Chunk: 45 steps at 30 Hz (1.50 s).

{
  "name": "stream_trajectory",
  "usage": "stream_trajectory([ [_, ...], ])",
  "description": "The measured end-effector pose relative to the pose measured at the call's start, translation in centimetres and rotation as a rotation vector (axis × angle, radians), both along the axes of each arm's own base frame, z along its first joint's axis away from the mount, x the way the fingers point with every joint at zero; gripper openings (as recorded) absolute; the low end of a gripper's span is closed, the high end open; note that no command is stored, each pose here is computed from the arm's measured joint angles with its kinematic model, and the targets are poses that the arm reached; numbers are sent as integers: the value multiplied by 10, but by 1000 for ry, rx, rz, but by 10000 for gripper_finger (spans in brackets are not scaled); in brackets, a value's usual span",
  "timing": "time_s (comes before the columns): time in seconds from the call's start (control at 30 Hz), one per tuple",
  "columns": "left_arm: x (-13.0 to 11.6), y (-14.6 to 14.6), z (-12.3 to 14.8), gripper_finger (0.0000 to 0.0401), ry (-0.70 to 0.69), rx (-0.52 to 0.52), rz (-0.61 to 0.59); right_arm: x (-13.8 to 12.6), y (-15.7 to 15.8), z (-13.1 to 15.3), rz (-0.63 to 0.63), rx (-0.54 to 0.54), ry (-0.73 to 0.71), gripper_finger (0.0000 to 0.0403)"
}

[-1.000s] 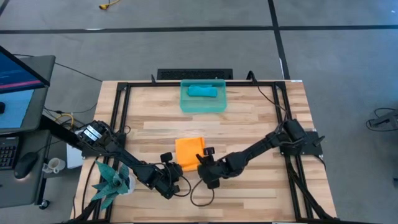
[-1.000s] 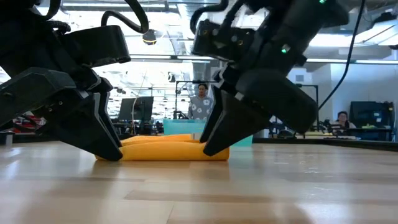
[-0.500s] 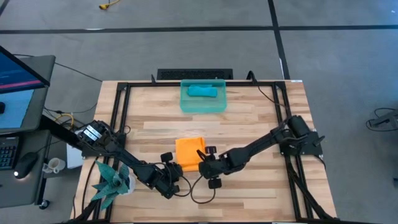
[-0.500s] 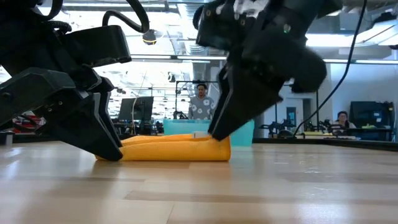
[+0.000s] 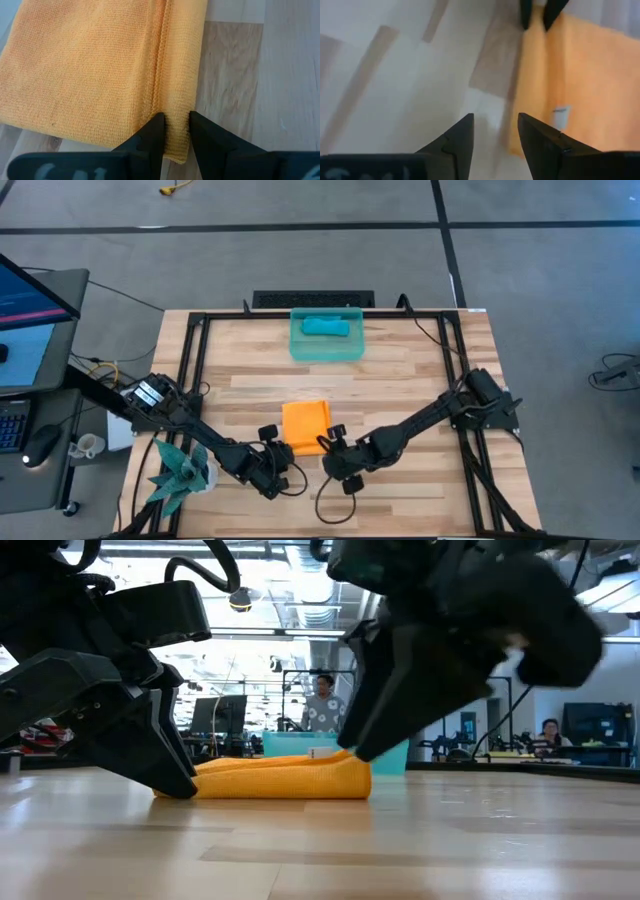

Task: Roll microfiber towels into tight, uniform cylinder then place into a basket
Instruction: Roll the orange microfiber cloth

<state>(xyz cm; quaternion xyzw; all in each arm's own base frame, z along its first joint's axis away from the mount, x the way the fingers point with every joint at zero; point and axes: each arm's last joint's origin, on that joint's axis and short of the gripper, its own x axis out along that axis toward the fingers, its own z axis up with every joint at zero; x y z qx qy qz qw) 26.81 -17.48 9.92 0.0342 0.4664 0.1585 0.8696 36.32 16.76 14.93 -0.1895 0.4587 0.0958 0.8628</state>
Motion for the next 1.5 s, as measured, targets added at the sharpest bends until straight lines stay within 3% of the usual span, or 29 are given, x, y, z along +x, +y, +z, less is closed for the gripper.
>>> stream_trajectory([
  [0.1, 0, 0, 0, 86, 0, 0, 0, 3, -5, 0, -14, -43, -15, 174],
  [0.33, 0, 0, 0, 86, 0, 0, 0, 9, -20, -1, -90, -14, -14, 175],
  [0.73, 0, 0, 0, 86, 3, -1, -1, 15, -22, -28, -105, 7, 50, 175],
  [1.0, 0, 0, 0, 86, 9, 4, -9, 16, -24, -44, -196, 34, 87, 168],
  [1.13, -1, 0, 6, 86, 4, -8, -17, 17, -28, -44, -245, 77, 94, 128],
  [1.33, -9, 3, 23, 86, 49, -28, -77, 21, -32, -44, -270, 160, 93, 19],
  [1.5, -21, 0, 41, 86, 54, -8, -115, 25, -29, -43, -326, 297, 80, 23],
])
